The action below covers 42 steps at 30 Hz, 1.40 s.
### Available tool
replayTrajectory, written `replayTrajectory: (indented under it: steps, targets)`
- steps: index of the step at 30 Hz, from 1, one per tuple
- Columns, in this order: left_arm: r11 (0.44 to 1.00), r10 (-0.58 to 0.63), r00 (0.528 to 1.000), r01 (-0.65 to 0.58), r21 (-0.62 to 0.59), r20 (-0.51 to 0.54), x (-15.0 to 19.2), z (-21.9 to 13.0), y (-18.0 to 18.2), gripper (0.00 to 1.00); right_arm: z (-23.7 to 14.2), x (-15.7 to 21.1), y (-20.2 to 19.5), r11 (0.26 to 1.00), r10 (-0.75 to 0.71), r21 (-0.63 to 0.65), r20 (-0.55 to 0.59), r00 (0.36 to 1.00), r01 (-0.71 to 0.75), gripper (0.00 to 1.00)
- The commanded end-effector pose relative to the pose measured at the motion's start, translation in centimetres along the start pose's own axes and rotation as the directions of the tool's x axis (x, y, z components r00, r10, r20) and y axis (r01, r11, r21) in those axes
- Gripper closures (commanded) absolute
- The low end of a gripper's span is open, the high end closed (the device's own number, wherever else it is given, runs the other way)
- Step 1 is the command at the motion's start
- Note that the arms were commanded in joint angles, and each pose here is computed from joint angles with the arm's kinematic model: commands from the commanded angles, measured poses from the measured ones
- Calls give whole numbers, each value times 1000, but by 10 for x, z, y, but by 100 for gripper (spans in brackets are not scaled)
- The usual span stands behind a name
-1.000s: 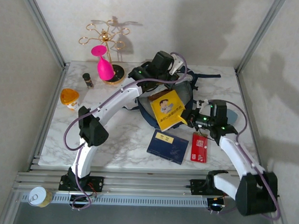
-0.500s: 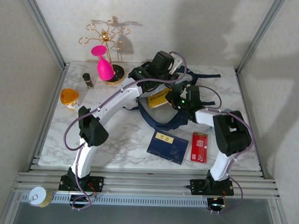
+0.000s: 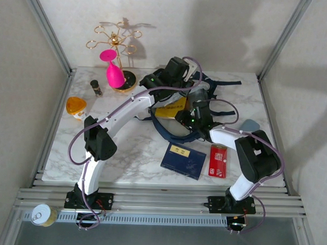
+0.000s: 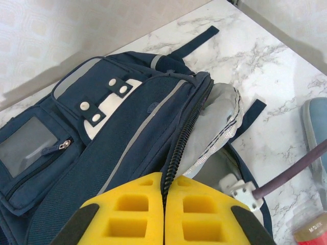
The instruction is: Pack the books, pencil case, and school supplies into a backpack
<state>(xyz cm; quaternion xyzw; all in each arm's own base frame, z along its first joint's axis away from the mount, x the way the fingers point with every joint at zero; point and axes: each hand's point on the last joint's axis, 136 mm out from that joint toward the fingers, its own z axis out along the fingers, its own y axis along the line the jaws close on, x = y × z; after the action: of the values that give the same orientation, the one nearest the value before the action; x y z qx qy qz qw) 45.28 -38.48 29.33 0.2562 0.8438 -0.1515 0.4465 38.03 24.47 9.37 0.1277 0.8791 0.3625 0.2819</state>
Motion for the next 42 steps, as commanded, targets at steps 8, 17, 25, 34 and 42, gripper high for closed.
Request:
replayTrajectory:
  steps: [8,17,25,34,42]
  targets:
    - [997,-74,982,74,11,175,-52,-45,8,100,26,-68,-1,994,-79,94,183,980,63,82]
    - [995,-93,983,95,-8,160,-43,-44,19,100,11,-90,8,980,-179,126,208,962,156,78]
    - [991,-136,985,136,8,102,-16,-31,17,100,-71,-55,43,963,-262,-18,178,948,270,56]
    - [926,-338,939,343,156,-59,66,-10,-12,70,-178,-41,-2,973,-185,173,170,968,156,44]
    - [778,-597,799,599,190,-76,108,-73,-24,49,-194,34,-61,943,-39,329,-53,998,54,32]
